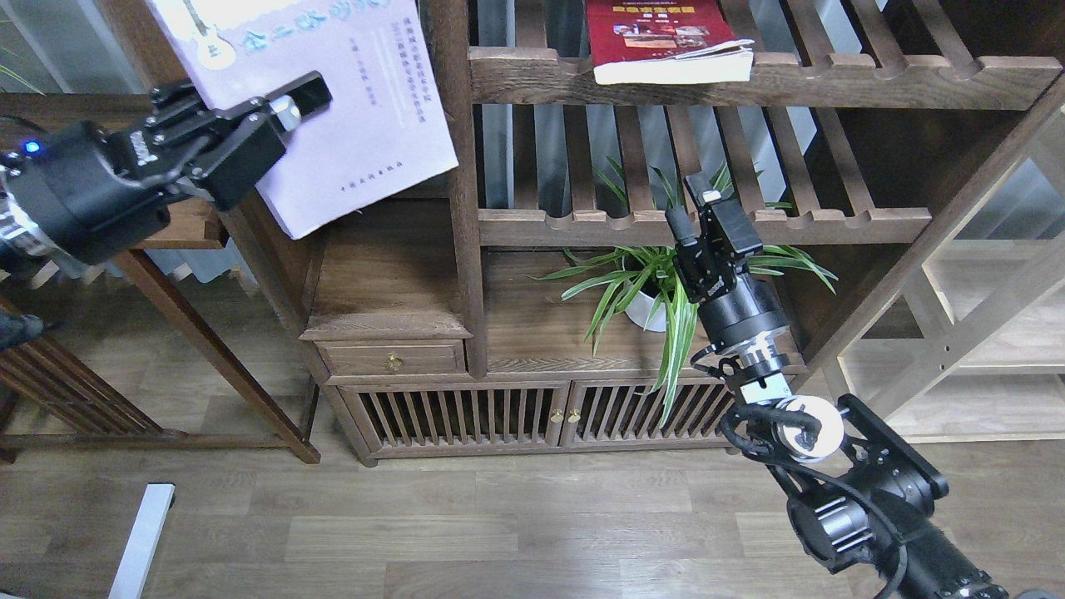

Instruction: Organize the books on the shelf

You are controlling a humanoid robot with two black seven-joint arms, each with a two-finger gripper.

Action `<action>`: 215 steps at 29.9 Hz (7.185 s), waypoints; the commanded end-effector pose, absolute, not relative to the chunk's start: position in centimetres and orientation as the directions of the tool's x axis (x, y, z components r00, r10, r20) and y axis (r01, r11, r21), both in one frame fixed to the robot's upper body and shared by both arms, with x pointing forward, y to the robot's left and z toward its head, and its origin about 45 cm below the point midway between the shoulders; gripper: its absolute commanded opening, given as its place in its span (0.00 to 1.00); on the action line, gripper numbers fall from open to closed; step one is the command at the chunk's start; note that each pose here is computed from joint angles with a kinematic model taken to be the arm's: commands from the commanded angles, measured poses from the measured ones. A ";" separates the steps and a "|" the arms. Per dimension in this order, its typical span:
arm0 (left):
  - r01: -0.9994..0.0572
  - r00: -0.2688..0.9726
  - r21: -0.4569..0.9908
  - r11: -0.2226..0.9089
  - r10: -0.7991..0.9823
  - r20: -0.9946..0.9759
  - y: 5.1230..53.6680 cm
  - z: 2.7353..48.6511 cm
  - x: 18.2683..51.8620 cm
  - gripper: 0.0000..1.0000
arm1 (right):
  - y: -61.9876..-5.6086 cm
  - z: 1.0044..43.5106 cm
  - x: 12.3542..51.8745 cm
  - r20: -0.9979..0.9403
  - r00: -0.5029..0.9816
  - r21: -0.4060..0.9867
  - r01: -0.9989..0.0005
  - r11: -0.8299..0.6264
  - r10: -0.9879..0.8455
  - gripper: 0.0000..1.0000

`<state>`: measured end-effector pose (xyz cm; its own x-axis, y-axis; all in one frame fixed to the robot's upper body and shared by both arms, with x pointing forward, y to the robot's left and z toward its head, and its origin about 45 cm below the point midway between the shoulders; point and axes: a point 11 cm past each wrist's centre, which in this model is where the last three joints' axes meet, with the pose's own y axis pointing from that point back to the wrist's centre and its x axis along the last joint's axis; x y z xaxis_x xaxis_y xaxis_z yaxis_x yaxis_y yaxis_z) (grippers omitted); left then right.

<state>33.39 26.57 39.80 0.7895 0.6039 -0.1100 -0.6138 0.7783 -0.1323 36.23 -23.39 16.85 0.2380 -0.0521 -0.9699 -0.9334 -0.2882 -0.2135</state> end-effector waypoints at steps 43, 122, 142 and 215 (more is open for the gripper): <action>-0.918 0.366 -0.248 0.308 0.900 -0.237 36.0 45.4 35.3 0.00 | -23.0 17.3 36.6 -0.964 0.251 -0.211 -0.919 -0.333 -0.083 0.79; -0.973 0.232 -0.043 0.229 0.967 -0.105 28.1 46.5 52.7 0.06 | -30.5 17.7 36.3 -0.944 0.233 -0.167 -0.948 -0.271 -0.236 0.79; -0.972 0.236 -0.021 0.235 0.966 -0.105 25.3 44.5 54.1 0.15 | -30.5 17.8 36.4 -0.945 0.233 -0.169 -0.949 -0.267 -0.230 0.79; -0.537 0.834 -0.430 0.726 0.534 -0.139 23.4 52.0 41.5 0.99 | -32.1 23.7 36.0 -0.908 0.380 -0.341 -0.915 -0.217 -0.177 0.94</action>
<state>41.44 23.27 53.11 0.8318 0.5450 -0.1050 -0.5308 0.7258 -0.4376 36.20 -32.54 23.47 0.3722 -0.1796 -0.9106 -0.9202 -0.1992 -0.3369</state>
